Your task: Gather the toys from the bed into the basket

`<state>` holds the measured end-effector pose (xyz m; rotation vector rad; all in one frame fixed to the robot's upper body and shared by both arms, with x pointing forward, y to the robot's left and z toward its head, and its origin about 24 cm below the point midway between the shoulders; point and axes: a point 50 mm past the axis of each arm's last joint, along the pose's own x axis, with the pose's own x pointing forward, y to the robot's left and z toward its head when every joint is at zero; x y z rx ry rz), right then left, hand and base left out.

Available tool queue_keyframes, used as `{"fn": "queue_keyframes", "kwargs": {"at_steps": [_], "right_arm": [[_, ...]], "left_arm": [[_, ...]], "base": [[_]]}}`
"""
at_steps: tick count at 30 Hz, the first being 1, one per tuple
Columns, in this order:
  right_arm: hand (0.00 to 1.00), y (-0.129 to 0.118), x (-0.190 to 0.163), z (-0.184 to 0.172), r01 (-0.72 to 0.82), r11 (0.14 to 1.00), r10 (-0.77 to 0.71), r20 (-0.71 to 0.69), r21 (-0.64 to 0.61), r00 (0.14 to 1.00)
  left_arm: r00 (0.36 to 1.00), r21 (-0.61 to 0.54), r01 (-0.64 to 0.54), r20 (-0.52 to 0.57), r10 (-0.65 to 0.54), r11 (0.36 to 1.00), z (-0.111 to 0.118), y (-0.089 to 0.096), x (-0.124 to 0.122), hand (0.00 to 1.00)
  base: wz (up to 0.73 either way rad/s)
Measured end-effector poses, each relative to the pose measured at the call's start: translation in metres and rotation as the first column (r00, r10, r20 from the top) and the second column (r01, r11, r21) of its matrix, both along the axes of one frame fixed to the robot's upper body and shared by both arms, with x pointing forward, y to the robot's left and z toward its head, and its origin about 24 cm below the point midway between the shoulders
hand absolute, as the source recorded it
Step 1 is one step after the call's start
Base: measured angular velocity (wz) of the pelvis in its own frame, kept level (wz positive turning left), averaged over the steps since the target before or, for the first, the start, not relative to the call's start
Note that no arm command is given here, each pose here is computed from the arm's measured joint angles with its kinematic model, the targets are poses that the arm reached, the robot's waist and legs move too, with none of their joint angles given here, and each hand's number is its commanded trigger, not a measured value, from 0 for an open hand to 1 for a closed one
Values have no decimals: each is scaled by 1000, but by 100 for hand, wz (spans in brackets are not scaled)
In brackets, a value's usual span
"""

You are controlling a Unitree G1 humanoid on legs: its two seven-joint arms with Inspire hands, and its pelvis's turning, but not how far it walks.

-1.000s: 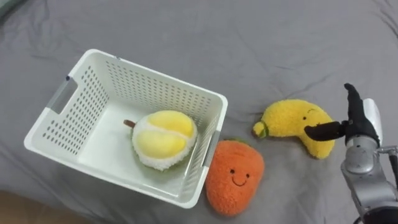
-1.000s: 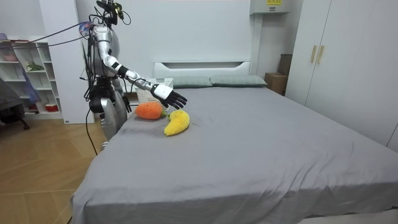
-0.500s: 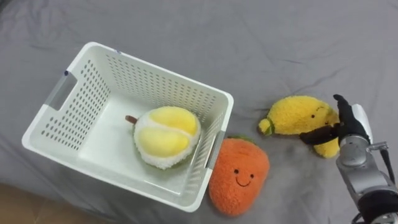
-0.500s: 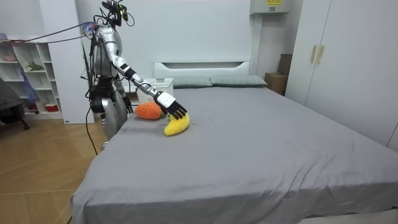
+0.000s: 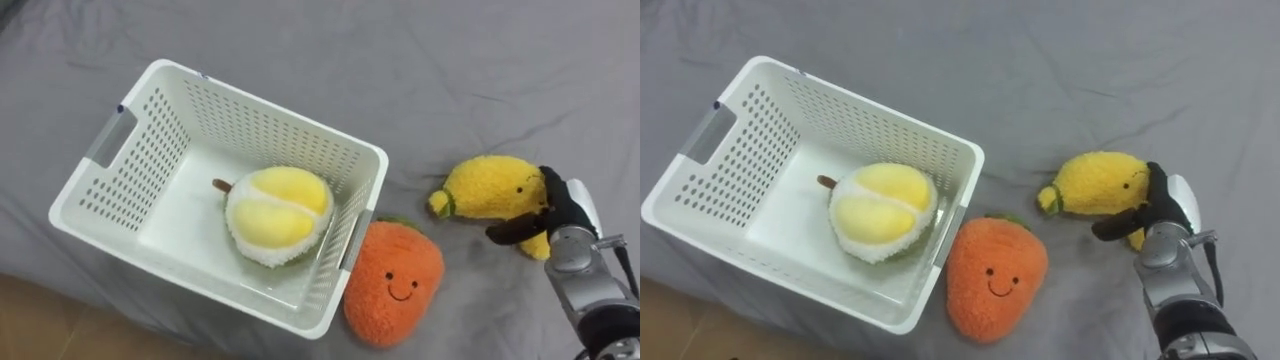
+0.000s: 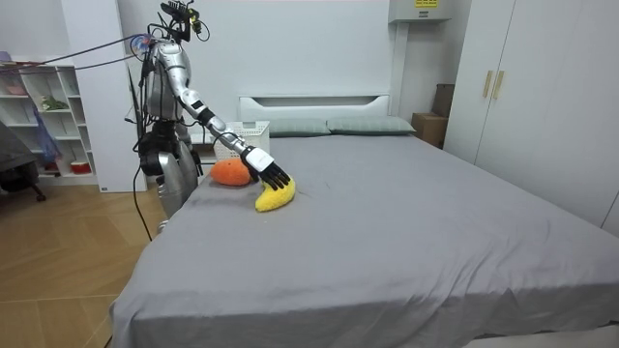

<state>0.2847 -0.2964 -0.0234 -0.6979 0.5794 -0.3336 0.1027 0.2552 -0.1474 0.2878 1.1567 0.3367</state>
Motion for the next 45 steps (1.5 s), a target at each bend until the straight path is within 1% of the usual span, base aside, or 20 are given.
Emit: {"fn": "queue_keyframes", "kwargs": {"at_steps": [4,9,11,20,30,38,43,45], "right_arm": [[100,-4,-1,1,-25,998,24,-23,-54,999],[100,-20,-6,4,5,995,-7,-25,-104,1000],[100,-21,-8,3,9,994,-13,-34,-106,999],[100,-22,-17,-8,3,995,-12,-93,-95,996],[100,-24,-22,-13,-10,997,1,-111,-77,994],[100,-25,-22,-12,-4,999,-2,-105,-51,994],[100,-22,-16,-6,-44,995,36,-86,-86,996],[100,-18,-11,0,-64,992,59,-52,-111,997]], "left_arm": [[1000,0,1,0,-1,1000,0,0,0,0],[1000,0,4,3,-4,1000,0,0,0,0],[1000,-4,4,3,-4,1000,0,-1,0,0],[1000,-10,8,3,-8,1000,-2,-3,-2,0],[1000,-4,6,-2,-6,1000,-3,-1,-6,0],[1000,6,-1,5,1,1000,-2,0,-5,0],[1000,19,-7,7,7,1000,-1,1,-4,0],[1000,20,-16,7,16,1000,-1,1,-5,0]], "base": [[4],[3],[0],[0],[0],[0],[0],[0]]}}
